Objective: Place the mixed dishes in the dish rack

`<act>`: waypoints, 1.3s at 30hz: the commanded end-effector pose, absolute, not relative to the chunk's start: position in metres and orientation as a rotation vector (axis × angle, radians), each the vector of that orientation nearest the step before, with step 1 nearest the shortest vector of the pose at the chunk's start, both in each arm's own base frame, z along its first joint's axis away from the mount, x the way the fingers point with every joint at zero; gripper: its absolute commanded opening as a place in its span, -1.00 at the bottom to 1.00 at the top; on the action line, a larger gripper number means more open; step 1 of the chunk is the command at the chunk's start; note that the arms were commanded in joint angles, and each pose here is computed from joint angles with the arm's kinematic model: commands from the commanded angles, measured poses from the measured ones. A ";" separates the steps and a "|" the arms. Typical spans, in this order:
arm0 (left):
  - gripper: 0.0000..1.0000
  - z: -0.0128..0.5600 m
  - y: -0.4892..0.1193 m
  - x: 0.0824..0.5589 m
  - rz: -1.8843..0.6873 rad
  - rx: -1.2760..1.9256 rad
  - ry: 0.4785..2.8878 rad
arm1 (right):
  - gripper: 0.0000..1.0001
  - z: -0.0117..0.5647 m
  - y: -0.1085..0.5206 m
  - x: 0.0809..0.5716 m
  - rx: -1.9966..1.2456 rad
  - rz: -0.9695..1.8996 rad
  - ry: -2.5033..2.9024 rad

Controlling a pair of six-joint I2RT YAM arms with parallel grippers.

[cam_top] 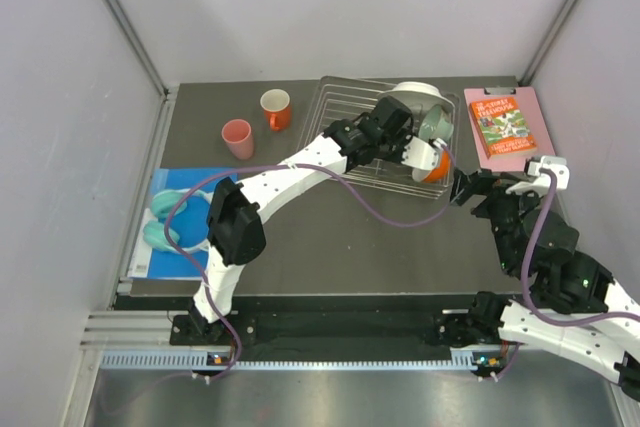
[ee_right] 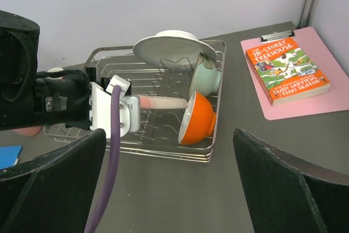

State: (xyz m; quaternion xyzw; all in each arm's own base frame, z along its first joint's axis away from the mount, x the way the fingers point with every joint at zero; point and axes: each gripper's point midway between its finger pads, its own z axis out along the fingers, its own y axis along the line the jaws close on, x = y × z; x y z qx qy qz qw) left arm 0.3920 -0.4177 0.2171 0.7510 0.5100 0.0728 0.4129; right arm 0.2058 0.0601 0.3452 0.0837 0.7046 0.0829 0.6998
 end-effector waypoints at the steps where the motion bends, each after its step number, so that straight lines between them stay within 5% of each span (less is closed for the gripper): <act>1: -1.00 0.239 -0.435 0.384 0.090 1.820 1.227 | 0.97 0.340 0.070 0.208 0.162 0.189 1.589; 17: -1.00 0.197 -0.413 0.346 -0.043 1.982 1.341 | 0.97 0.333 0.077 0.211 0.153 0.186 1.610; 30: -0.99 0.188 -0.425 0.374 -0.059 1.870 1.475 | 0.98 0.324 0.080 0.212 0.150 0.192 1.622; 39: -0.57 0.181 -0.426 0.373 -0.145 1.897 1.502 | 0.99 0.321 0.081 0.212 0.151 0.187 1.627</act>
